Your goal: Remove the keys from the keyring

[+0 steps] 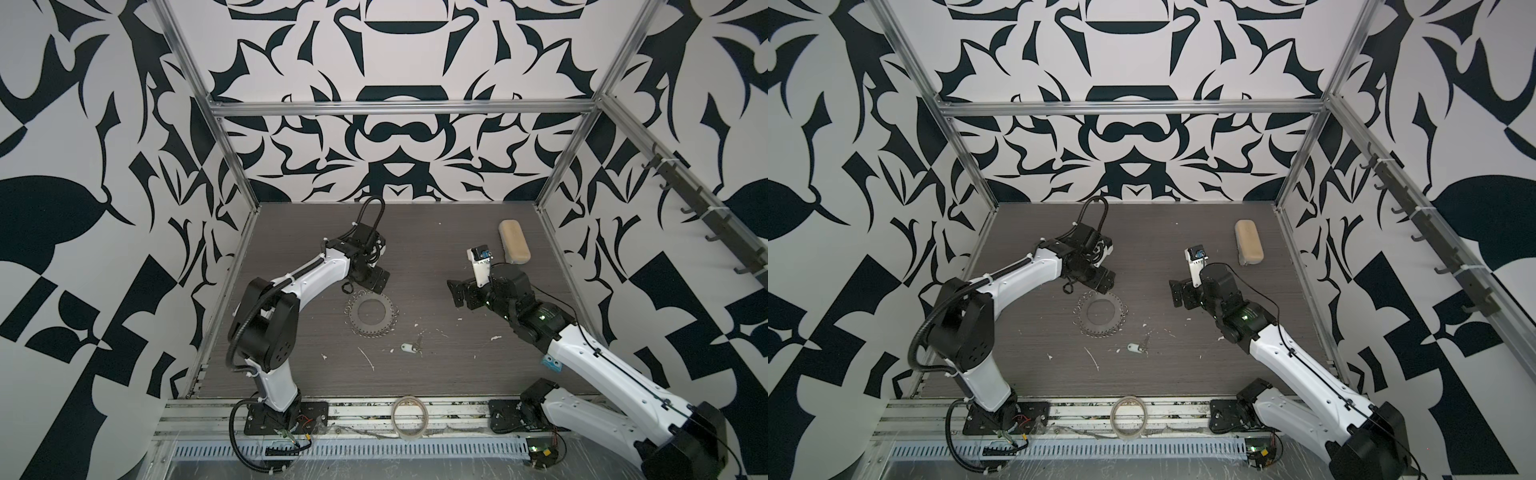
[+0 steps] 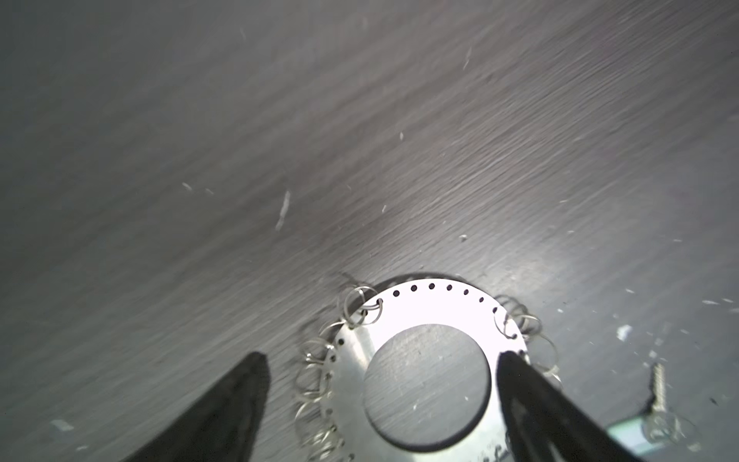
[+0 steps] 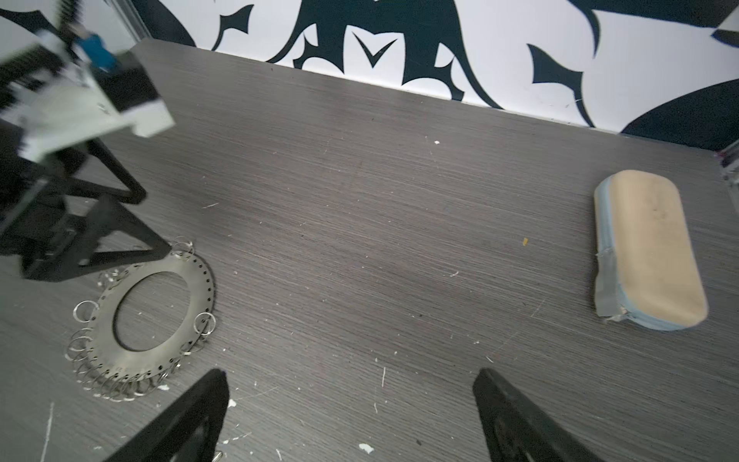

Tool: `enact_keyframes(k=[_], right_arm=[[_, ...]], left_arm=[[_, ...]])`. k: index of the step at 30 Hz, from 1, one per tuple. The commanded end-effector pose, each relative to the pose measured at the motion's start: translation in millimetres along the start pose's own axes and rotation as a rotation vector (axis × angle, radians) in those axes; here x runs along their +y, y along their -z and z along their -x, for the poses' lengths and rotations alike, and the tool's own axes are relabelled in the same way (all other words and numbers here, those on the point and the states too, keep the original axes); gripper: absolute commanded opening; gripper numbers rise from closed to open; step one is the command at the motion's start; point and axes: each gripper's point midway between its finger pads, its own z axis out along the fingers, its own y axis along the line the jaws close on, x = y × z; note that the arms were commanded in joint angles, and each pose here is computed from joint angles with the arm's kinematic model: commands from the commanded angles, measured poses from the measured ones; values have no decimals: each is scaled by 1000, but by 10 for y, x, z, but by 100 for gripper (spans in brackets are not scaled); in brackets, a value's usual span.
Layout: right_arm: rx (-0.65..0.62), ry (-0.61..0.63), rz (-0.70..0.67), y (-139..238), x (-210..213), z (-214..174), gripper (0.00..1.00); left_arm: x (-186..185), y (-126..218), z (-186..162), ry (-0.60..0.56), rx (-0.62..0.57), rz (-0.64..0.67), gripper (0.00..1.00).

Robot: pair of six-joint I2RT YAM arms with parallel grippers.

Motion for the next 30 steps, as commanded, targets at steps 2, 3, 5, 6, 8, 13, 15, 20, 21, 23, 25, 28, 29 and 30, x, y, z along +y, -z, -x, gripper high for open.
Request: enact_keyframes(k=[2, 3, 5, 6, 8, 13, 15, 20, 21, 23, 25, 28, 29, 30], right_arm=[[-119, -13, -210, 102, -411, 244, 99], [-133, -19, -266, 87, -530, 214, 99], [-172, -45, -369, 38, -775, 164, 99], [-184, -64, -422, -3, -918, 106, 99], [-210, -98, -502, -84, -1156, -3, 99], [-247, -119, -666, -186, -1568, -327, 99], [-271, -114, -677, -237, -1631, -433, 99], [-307, -45, -683, -388, -1678, -579, 100], [-322, -30, -666, -418, -1661, -587, 100], [-324, -36, -637, -509, -1659, -665, 100], [-319, 0, -600, -635, -1613, -737, 99], [-335, 35, -601, -628, -1567, -718, 100], [-326, 28, -600, -643, -1568, -720, 100], [-312, 28, -597, -672, -1571, -723, 100]], left_arm=[[375, 769, 381, 79, -374, 103, 99], [505, 919, 416, 101, -476, 137, 99], [793, 1221, 387, 145, -675, 230, 99], [966, 1334, 329, 178, -762, 290, 99], [1248, 1483, 179, 229, -893, 378, 99], [1698, 1411, -238, 316, -917, 527, 99], [1775, 1303, -353, 305, -880, 571, 100], [1933, 1120, -582, 334, -891, 656, 100], [1940, 1098, -600, 337, -904, 660, 99], [1941, 1062, -619, 339, -931, 659, 99], [1873, 1075, -573, 265, -958, 649, 99], [1871, 1022, -590, 242, -965, 646, 99], [1885, 1032, -581, 245, -969, 653, 100], [1886, 1028, -584, 246, -968, 652, 99]])
